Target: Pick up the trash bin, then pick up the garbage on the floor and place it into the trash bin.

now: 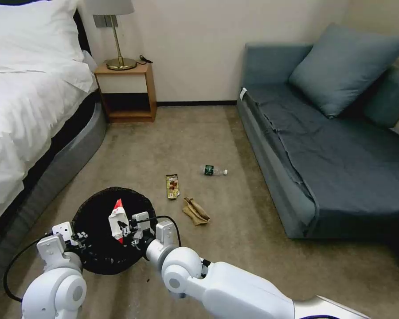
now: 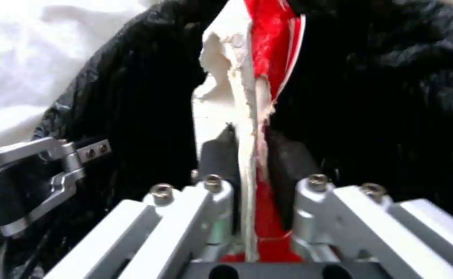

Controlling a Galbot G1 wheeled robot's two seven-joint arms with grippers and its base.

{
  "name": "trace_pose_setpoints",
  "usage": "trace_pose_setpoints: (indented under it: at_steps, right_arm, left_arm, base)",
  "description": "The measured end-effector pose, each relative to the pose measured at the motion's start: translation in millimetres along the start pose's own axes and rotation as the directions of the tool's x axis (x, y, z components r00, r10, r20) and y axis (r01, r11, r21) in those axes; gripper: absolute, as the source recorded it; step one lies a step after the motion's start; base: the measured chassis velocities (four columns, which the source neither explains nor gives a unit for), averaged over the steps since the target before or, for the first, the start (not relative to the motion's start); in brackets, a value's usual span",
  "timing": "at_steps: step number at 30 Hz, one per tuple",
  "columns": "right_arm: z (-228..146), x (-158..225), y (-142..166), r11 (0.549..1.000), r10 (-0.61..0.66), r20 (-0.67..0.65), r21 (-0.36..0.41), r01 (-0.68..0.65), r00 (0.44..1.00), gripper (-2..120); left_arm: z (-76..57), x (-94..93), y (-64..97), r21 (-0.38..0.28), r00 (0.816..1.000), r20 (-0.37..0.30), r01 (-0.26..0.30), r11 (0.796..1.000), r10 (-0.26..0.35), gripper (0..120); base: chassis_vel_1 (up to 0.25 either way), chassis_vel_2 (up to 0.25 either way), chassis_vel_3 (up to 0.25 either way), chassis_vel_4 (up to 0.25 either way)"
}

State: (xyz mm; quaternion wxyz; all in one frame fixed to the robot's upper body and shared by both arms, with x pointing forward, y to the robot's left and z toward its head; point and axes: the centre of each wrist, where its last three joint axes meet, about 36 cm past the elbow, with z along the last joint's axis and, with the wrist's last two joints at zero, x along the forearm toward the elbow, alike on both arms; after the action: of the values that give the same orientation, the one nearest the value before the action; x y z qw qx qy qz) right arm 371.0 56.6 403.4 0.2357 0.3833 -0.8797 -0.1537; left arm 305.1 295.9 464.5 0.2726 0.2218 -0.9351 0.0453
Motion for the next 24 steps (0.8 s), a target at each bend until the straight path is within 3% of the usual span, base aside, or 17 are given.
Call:
trace_pose_setpoints:
  at_steps: [17, 20, 24]
  right_arm:
    - [-15.4, 20.6, 16.6, 0.999, -0.030, 0.003, 0.031, 0.030, 1.000, 80]
    - [-44.7, 28.0, 10.8, 0.999, -0.022, 0.094, 0.027, 0.019, 0.995, 93]
    - [-84.6, 35.8, -11.0, 0.999, 0.010, 0.243, 0.038, -0.020, 0.970, 99]
  left_arm:
    - [1.1, -2.1, 0.6, 0.001, 1.000, -0.002, 0.005, 1.000, -0.005, 3]
    - [0.9, -3.8, 3.7, 0.000, 1.000, -0.001, 0.015, 1.000, -0.015, 3]
    - [-1.0, -5.9, 9.1, 0.000, 0.999, 0.007, 0.034, 0.999, -0.034, 3]
  base:
    - [0.000, 0.000, 0.000, 0.000]
    - [0.000, 0.000, 0.000, 0.000]
    - [0.000, 0.000, 0.000, 0.000]
